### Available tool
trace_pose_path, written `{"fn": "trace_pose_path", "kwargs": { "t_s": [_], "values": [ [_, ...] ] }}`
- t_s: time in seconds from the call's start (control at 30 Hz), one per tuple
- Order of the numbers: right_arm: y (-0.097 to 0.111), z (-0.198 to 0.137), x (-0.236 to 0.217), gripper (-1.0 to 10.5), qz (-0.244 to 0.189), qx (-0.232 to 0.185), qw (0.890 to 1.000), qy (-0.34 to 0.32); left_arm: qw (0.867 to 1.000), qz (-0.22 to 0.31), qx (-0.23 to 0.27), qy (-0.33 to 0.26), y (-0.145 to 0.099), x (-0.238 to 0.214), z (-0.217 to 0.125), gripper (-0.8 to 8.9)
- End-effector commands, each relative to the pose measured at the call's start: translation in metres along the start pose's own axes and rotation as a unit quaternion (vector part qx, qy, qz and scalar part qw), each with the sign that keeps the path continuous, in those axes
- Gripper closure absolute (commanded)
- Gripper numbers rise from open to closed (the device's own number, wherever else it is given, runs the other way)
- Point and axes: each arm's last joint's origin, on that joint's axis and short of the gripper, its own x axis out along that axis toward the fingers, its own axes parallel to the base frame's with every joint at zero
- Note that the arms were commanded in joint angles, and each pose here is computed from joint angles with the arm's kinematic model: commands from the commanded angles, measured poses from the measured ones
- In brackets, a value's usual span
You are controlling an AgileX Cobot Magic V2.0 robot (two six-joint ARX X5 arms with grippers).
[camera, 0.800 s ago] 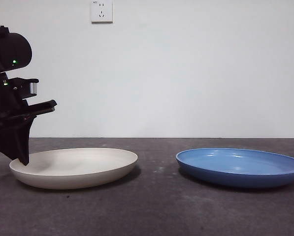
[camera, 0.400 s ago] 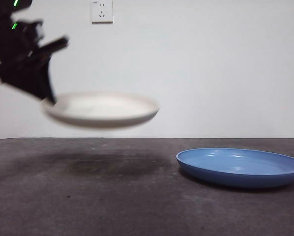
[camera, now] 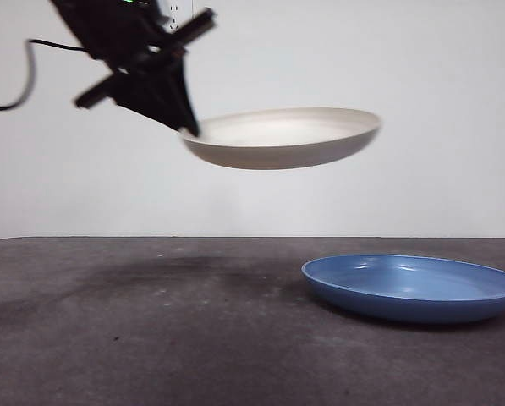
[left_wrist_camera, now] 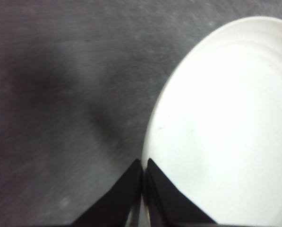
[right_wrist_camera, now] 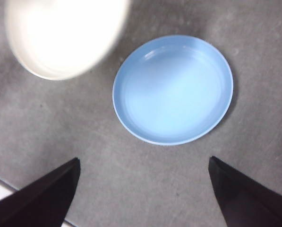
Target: Pick up the white plate, put it on the blue plate, put it on desk
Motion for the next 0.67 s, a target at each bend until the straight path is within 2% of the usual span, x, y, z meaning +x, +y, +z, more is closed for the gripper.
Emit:
{"fn": "trace_pose_path", "kwargs": {
  "t_s": [0.03,0.37,0.67],
  "values": [
    [0.005,0.004,-0.011,5.1,-0.001,-0.001,1.000,-0.028,1.000,-0.013,0.006,0.008,-0.014,0.021,0.007,8.04],
    [0.016,0.003,-0.041,5.1,-0.031,-0.009,0.997,-0.070,0.998,-0.023,0.027,0.060,-0.047,0.099,0.007,8.03],
    [0.017,0.001,-0.044,5.1,-0.038,-0.008,0.997,-0.069,0.994,-0.016,0.040,0.099,-0.059,0.147,-0.008,8.04]
  ]
}}
